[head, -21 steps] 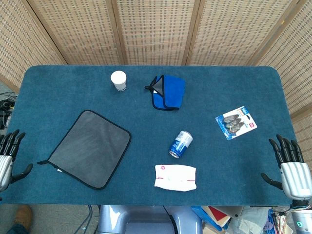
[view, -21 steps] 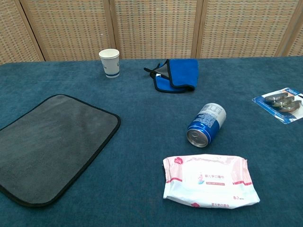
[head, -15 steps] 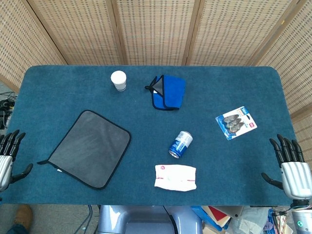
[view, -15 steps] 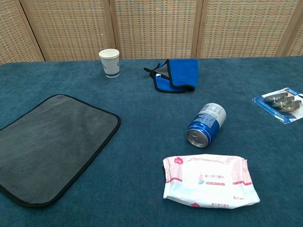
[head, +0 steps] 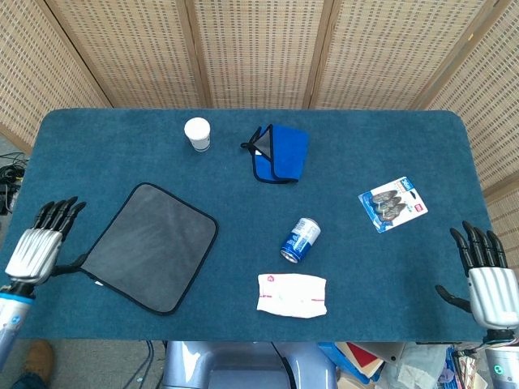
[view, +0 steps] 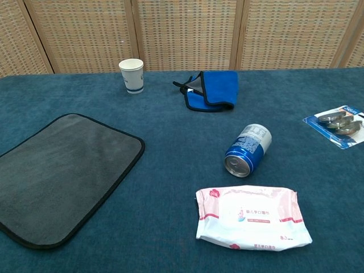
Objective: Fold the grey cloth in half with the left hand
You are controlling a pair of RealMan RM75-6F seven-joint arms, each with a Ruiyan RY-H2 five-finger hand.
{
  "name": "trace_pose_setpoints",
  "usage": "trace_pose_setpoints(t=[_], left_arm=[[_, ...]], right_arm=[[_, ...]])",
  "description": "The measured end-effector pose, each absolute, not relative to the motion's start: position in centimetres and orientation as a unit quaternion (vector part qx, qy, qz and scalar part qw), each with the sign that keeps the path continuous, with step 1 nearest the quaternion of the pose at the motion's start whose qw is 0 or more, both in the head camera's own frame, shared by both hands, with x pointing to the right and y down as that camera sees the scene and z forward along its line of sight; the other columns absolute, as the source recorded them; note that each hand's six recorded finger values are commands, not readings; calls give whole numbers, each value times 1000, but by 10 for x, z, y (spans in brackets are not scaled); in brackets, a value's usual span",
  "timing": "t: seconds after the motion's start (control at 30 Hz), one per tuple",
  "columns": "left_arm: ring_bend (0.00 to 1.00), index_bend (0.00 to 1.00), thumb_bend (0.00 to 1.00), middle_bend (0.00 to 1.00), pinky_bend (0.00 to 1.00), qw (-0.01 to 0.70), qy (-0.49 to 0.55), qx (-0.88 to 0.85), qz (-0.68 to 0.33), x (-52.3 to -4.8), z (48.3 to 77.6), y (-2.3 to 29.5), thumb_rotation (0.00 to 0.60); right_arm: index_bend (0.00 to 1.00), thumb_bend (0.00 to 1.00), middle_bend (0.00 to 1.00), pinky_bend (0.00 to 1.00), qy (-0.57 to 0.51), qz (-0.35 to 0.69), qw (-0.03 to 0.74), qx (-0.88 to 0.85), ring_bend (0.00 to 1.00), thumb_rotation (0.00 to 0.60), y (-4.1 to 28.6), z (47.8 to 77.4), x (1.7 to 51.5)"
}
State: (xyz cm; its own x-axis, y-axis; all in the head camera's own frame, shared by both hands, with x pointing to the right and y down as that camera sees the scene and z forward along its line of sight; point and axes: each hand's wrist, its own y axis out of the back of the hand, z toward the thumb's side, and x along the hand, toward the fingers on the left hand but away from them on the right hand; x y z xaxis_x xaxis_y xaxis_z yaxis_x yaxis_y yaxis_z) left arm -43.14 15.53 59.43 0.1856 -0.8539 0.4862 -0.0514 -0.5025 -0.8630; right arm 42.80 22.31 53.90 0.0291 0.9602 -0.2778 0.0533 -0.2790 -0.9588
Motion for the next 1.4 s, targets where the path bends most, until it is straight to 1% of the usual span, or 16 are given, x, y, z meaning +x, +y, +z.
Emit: trace_pose_setpoints(t=[0.2, 0.37, 0.4, 0.53, 0.6, 0.73, 1.0, 1.13, 1.4], left_arm=[[0, 0, 239, 0, 0, 382, 266, -710, -529, -390, 623, 108, 600], [0, 7, 207, 0, 0, 379, 224, -726, -528, -358, 642, 78, 600], [0, 16, 206, 0, 0, 381, 212, -727, -530, -350, 646, 70, 600], [0, 116, 209, 0, 0, 372, 184, -733, -539, -328, 659, 52, 600], [0, 139, 209, 0, 0, 370, 174, -735, -541, -318, 665, 44, 600], [0, 191, 209, 0, 0, 368, 163, -733, -549, -306, 675, 35, 600], [0, 222, 209, 0, 0, 353, 136, -724, -576, -278, 705, 16, 600], [0, 262, 208, 0, 0, 338, 127, -724, -588, -273, 720, 18, 600], [0, 277, 223, 0, 0, 326, 107, -717, -607, -271, 741, 23, 600]], right_arm=[[0, 0, 0, 0, -432, 552, 420, -577, 0, 600, 222, 539, 428], [0, 0, 0, 0, -432, 557, 416, -575, 0, 600, 221, 541, 429], [0, 0, 0, 0, -432, 558, 415, -574, 0, 600, 220, 541, 430], [0, 0, 0, 0, -432, 562, 413, -572, 0, 600, 218, 543, 431], [0, 0, 0, 0, -432, 563, 407, -574, 0, 600, 218, 544, 431], [0, 0, 0, 0, -432, 570, 399, -573, 0, 600, 217, 546, 435], [0, 0, 0, 0, -430, 580, 397, -567, 0, 600, 214, 550, 440], [0, 0, 0, 0, -428, 580, 396, -569, 0, 600, 214, 551, 439], [0, 0, 0, 0, -428, 576, 400, -570, 0, 600, 216, 547, 436]])
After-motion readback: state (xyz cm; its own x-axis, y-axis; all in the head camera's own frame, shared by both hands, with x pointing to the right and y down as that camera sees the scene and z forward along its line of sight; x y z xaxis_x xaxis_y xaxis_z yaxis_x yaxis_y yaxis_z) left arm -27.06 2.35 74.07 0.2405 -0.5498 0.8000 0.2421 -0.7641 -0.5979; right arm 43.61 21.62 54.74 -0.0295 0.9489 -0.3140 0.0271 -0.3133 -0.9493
